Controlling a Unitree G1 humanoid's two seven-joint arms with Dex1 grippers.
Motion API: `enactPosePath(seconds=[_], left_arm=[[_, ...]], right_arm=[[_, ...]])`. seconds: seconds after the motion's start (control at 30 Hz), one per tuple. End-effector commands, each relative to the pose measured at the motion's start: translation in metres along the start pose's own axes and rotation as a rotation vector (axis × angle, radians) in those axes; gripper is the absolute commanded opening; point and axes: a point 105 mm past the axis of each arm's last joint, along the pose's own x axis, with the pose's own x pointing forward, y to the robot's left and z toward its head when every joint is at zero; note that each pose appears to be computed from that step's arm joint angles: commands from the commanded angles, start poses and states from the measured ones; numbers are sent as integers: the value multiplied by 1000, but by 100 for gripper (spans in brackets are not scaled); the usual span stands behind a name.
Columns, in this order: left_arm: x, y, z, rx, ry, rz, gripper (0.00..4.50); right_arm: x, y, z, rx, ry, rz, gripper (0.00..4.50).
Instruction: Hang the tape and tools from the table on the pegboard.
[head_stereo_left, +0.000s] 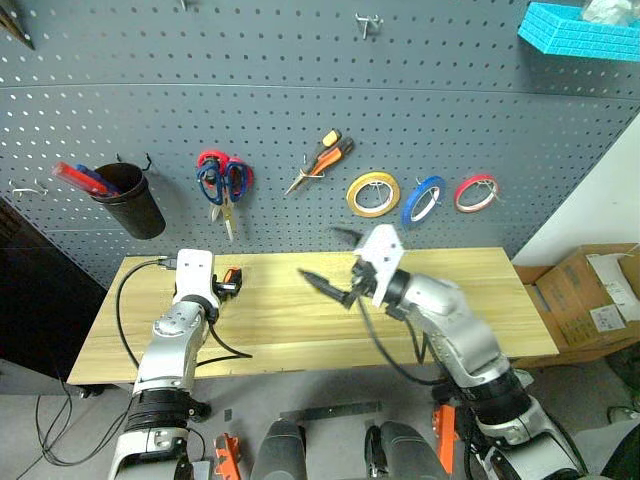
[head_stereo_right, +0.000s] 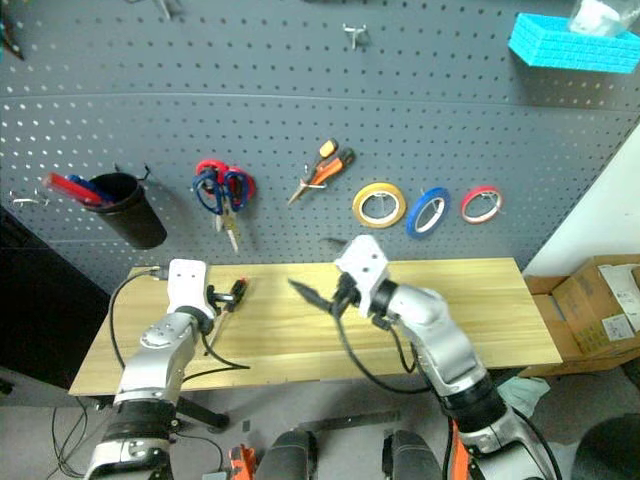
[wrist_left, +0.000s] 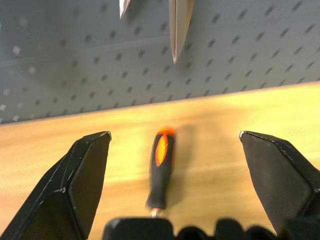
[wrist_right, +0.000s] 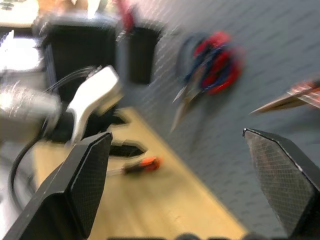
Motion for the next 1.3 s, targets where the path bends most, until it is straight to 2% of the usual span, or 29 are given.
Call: enactPosePath(seconds=[0.03, 0.17, 0.27, 0.6, 0.7, 0.87, 1.0, 1.13, 1.23, 1.3], left_arm=[[12, 11, 13, 30, 4, -15, 444], [26, 23, 15, 31, 32, -36, 444], [34, 24, 7, 13, 80, -91, 444], [38, 15, -23, -117, 225, -158, 444], [37, 17, -25, -105, 233, -154, 384], [38, 15, -23, -103, 228, -163, 213], [38, 16, -19, -99, 218, -166, 92], [38, 16, -18, -68, 213, -161, 89], [33, 7, -18, 148, 175, -223, 89], [27, 0, -18, 216, 149, -257, 89]], right_arm=[[23, 3, 12, -40, -16, 38, 450], [43, 7, 18, -33, -9, 65, 450], [50, 13, 23, -19, -17, 74, 450], [26, 17, 16, 40, 33, 27, 450], [21, 19, 9, 39, 61, 19, 450], [21, 21, 8, 41, 63, 18, 450], [25, 19, 10, 34, 53, 22, 450], [27, 15, 12, 26, 41, 21, 450], [15, 10, 28, 103, -51, 22, 450], [6, 9, 34, 144, -91, 28, 450]])
